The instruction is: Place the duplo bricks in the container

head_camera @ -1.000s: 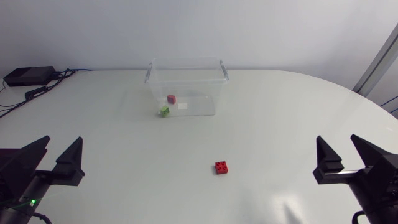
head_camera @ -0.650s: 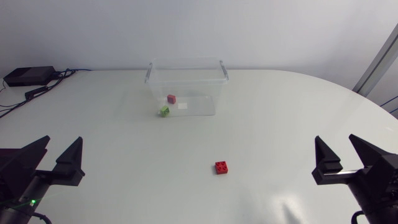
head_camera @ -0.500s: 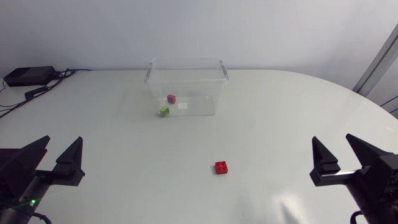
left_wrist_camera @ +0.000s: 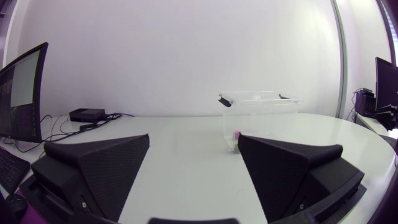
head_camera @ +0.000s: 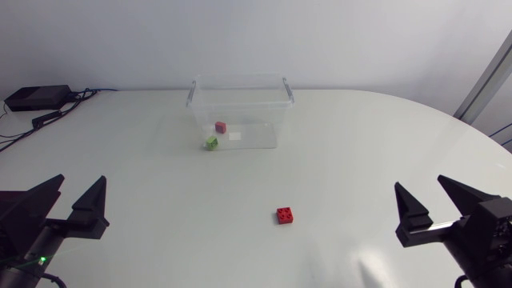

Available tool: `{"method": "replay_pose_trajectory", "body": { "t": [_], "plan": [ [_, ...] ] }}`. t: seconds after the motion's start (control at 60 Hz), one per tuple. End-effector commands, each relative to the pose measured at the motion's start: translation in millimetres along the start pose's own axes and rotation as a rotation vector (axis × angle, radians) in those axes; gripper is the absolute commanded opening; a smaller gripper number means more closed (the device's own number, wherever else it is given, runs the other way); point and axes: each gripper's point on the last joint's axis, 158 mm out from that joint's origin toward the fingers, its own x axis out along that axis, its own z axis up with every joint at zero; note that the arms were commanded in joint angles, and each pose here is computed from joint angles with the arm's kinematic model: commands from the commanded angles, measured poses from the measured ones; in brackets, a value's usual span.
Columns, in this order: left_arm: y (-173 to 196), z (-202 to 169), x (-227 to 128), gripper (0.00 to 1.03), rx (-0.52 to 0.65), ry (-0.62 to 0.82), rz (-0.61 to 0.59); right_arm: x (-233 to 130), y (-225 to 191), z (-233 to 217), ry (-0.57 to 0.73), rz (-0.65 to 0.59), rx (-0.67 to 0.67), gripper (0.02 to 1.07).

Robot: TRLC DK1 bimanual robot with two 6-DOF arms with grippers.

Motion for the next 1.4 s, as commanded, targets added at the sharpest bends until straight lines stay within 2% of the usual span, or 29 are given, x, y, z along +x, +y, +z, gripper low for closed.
{"method": "replay_pose_trajectory", "body": {
  "t": [0.0, 0.167, 0.45, 0.617, 0.917, 1.383],
  "plan": [
    [1, -4, 1, 1.0, -0.028, -0.001, 0.004, -4, 4, 17, -0.007, 0.029, -0.024, 1.03],
    [1, -4, 1, 1.0, -0.028, -0.001, 0.004, -5, 16, 24, 0.068, 0.103, -0.017, 1.03],
    [1, -4, 1, 1.0, -0.028, -0.001, 0.004, 8, 56, 20, 0.305, 0.312, 0.004, 1.03],
    [1, -4, 1, 1.0, -0.028, -0.001, 0.004, 12, 87, 8, 0.427, 0.43, -0.033, 1.03],
    [1, -4, 1, 1.0, -0.028, -0.001, 0.004, 21, 93, 1, 0.564, 0.435, 0.006, 1.03],
    [1, -4, 1, 1.0, -0.026, -0.001, 0.004, 31, 106, -7, 0.776, 0.384, 0.155, 1.02]
  ]
}}
